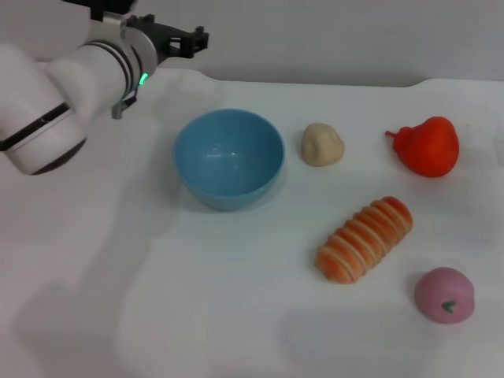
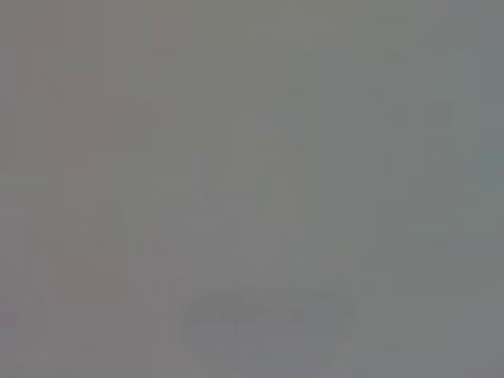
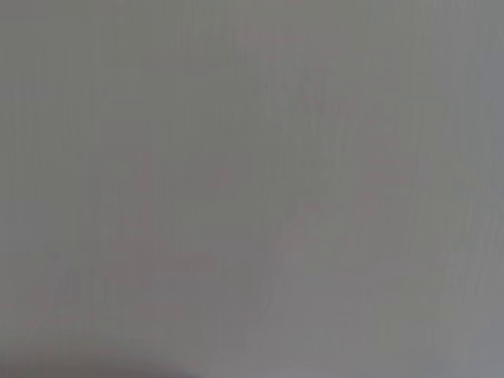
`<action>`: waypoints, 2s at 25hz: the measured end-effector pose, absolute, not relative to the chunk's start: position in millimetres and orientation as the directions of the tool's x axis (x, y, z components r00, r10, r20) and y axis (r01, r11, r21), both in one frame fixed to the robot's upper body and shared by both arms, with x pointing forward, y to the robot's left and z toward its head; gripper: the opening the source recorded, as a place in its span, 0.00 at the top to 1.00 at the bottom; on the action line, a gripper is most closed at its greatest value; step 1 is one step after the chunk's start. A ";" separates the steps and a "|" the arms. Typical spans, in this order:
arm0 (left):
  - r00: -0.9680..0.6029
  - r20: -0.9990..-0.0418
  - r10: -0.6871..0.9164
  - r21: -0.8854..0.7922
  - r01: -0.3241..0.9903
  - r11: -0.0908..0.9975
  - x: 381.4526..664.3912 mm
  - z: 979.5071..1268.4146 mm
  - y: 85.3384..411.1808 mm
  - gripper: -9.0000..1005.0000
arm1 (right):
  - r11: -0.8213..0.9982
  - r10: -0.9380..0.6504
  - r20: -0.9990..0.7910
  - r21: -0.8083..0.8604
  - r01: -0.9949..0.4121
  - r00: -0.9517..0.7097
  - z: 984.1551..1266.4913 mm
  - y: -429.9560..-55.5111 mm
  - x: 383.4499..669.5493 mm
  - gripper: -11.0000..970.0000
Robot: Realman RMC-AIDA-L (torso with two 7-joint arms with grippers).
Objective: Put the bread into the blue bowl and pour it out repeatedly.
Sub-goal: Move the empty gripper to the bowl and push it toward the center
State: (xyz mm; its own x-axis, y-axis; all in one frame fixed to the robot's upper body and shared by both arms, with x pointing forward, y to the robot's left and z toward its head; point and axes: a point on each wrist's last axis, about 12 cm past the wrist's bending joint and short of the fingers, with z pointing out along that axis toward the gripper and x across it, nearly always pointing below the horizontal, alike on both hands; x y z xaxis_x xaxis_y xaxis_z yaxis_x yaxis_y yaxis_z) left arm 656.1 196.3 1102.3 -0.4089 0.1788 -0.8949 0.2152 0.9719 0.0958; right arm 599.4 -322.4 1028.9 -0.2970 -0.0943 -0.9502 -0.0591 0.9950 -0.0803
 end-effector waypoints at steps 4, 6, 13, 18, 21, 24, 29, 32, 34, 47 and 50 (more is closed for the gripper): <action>-0.430 -0.891 0.145 0.051 0.223 0.974 653.0 1103.5 184.1 0.17 | 0.995 -0.097 -0.950 -0.083 -0.059 -0.295 1029.6 -323.2 599.8 0.44; -0.448 -0.883 0.139 0.044 0.216 0.975 652.9 1105.5 180.3 0.17 | 0.995 -0.097 -0.950 -0.084 -0.059 -0.295 1029.6 -323.8 599.6 0.44; -0.586 -0.792 0.171 0.048 0.219 0.975 651.4 1122.7 171.6 0.18 | 0.995 -0.099 -0.950 -0.087 -0.053 -0.297 1029.0 -326.9 598.0 0.44; -0.689 -0.706 0.164 -0.016 0.246 0.969 649.8 1138.3 181.5 0.18 | 0.995 -0.098 -0.949 -0.088 -0.050 -0.300 1028.0 -328.8 596.5 0.44; -0.752 -0.635 0.178 -0.045 0.266 0.963 647.6 1144.6 185.8 0.18 | 0.995 -0.099 -0.948 -0.088 -0.049 -0.301 1027.8 -329.2 596.1 0.44; -0.789 -0.585 0.186 -0.059 0.271 0.961 645.7 1148.0 188.3 0.18 | 0.995 -0.099 -0.948 -0.089 -0.049 -0.302 1027.5 -329.6 595.7 0.44; -0.797 -0.570 0.201 -0.052 0.279 0.959 644.8 1148.3 189.0 0.18 | 0.995 -0.099 -0.948 -0.088 -0.049 -0.303 1027.2 -329.7 595.4 0.44; -0.798 -0.566 0.209 -0.046 0.284 0.958 644.6 1147.2 189.8 0.17 | 0.995 -0.098 -0.947 -0.087 -0.049 -0.305 1026.7 -329.3 595.0 0.44; -0.797 -0.564 0.217 -0.041 0.290 0.956 644.4 1146.2 190.1 0.17 | 0.995 -0.097 -0.947 -0.086 -0.050 -0.306 1026.3 -328.7 594.8 0.44; -0.768 -0.581 0.268 0.015 0.319 0.948 646.5 1116.7 201.7 0.18 | 0.995 -0.096 -0.946 -0.085 -0.048 -0.308 1025.2 -328.8 593.6 0.44; -0.764 -0.581 0.280 0.026 0.327 0.945 646.3 1112.9 203.1 0.17 | 0.995 -0.094 -0.946 -0.084 -0.048 -0.310 1024.6 -328.4 593.1 0.44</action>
